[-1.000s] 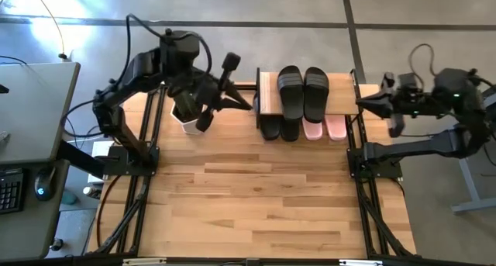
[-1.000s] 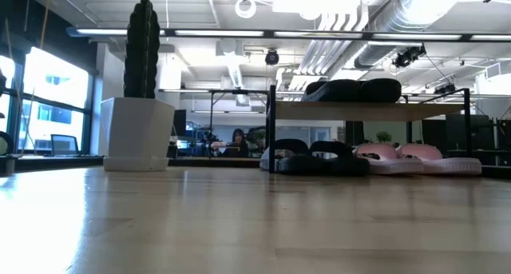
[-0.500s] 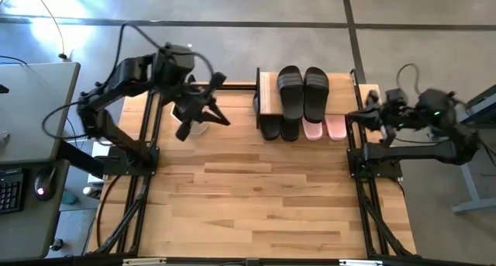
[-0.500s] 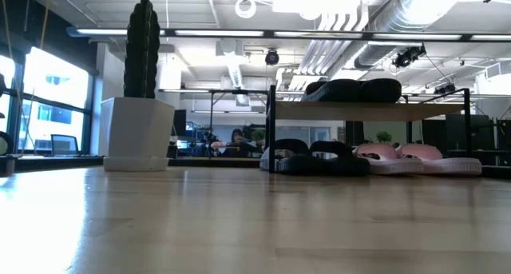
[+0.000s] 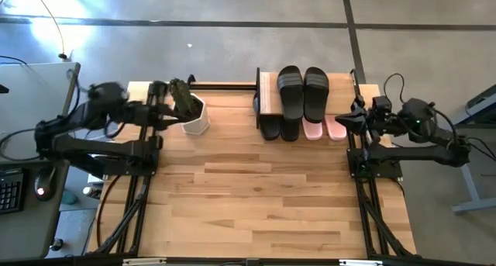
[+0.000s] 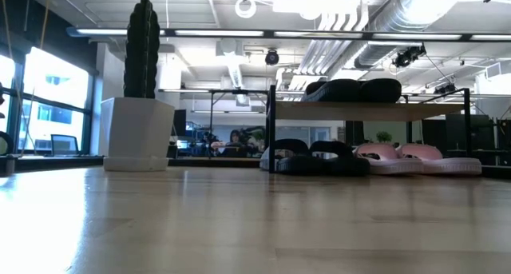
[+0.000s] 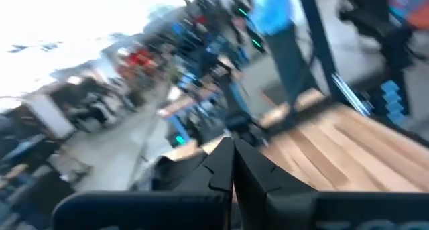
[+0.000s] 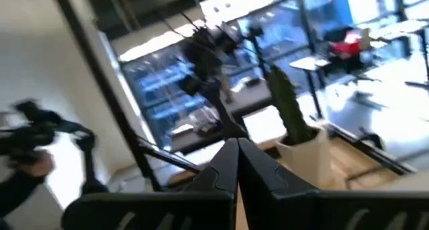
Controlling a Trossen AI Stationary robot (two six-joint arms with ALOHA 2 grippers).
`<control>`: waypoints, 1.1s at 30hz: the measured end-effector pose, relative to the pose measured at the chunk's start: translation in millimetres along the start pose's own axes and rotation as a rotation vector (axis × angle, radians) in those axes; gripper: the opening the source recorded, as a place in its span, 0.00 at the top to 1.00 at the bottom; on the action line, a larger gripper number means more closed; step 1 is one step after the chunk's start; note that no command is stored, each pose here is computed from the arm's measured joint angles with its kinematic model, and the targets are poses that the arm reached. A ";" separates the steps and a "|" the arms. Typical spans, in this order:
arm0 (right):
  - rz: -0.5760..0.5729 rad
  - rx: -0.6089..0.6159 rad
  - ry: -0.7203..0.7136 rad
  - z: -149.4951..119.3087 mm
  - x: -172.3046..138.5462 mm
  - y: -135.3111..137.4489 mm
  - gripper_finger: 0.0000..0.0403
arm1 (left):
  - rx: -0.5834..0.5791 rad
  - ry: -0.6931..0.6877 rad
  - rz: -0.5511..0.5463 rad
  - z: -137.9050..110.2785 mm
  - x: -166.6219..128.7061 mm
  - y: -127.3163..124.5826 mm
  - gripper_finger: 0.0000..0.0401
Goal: Pick and place slides into the shelf
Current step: Return to Home Position
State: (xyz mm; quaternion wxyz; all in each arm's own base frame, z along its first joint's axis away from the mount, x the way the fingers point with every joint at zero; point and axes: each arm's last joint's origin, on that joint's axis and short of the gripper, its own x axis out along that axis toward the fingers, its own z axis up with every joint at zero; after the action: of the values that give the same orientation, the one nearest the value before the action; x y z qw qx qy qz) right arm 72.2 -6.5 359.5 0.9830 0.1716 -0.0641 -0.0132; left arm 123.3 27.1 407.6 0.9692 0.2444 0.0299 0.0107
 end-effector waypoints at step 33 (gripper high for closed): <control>0.105 0.063 -0.327 -61.3 -30.4 -21.5 1.00 | -0.145 -0.234 0.302 -85.3 -88.2 -65.2 1.00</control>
State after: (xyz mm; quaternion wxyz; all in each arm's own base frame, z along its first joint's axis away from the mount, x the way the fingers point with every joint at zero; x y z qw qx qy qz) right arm 50.0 -4.8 291.4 0.9529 0.1943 -0.2325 0.0127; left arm 30.3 6.9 306.4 0.9685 0.1754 -0.1206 0.1295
